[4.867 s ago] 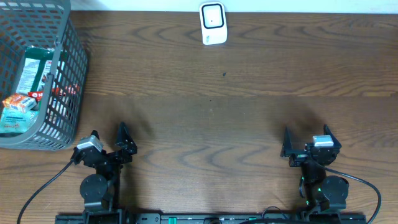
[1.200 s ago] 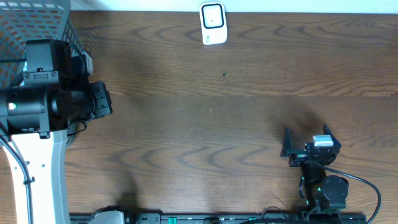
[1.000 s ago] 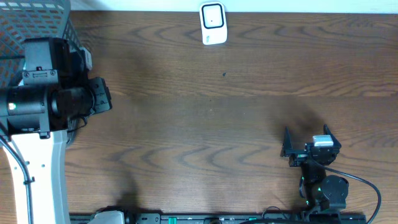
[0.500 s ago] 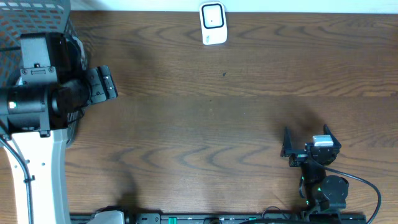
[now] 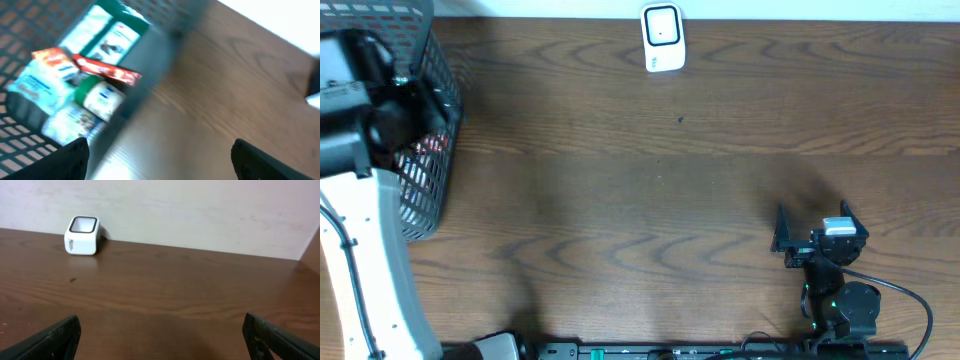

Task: Scan the item barcode
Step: 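Move the left gripper over the grey basket and lower into it, then grasp the green-lidded jar in the basket with the left gripper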

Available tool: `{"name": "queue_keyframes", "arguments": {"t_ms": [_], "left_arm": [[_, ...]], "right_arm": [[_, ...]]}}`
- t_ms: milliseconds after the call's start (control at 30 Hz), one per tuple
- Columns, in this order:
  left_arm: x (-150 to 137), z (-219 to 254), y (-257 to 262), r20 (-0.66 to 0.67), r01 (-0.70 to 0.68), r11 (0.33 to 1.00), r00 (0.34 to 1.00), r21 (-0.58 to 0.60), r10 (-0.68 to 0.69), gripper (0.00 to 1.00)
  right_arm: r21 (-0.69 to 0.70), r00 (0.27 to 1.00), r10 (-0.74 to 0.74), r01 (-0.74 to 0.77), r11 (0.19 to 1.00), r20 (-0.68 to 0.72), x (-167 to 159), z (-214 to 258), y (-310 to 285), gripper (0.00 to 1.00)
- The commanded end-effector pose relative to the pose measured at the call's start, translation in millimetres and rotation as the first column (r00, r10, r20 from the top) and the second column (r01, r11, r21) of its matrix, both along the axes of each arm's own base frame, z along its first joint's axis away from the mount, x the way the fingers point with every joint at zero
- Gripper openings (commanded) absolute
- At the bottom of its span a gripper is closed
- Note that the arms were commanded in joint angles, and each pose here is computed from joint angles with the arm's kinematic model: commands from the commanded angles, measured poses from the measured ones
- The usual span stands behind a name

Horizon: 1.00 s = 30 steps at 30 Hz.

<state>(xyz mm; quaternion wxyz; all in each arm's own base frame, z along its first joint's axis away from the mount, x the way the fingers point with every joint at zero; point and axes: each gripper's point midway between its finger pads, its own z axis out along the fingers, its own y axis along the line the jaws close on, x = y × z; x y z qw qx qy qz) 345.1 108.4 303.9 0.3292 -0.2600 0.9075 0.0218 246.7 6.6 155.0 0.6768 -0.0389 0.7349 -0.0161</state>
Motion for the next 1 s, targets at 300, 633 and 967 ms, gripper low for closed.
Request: {"name": "queue_keyframes", "arguments": {"t_ms": [300, 633, 967], "left_arm": [[25.0, 15.7, 83.7, 0.160, -0.200, 0.979, 0.968, 0.030, 0.192, 0.89], [28.9, -57.4, 124.3, -0.045, -0.210, 0.977, 0.976, 0.025, 0.211, 0.89], [29.9, -135.6, 144.5, -0.226, -0.270, 0.961, 0.941, -0.050, 0.253, 0.89]], "right_arm": [[-0.007, 1.000, -0.021, 0.021, 1.000, -0.004, 0.0, -1.2, -4.9, 0.99], [-0.007, 1.000, -0.021, 0.021, 1.000, -0.004, 0.0, -1.2, -4.9, 0.99], [-0.007, 1.000, -0.021, 0.021, 1.000, -0.004, 0.0, -1.2, -4.9, 0.99]]}}
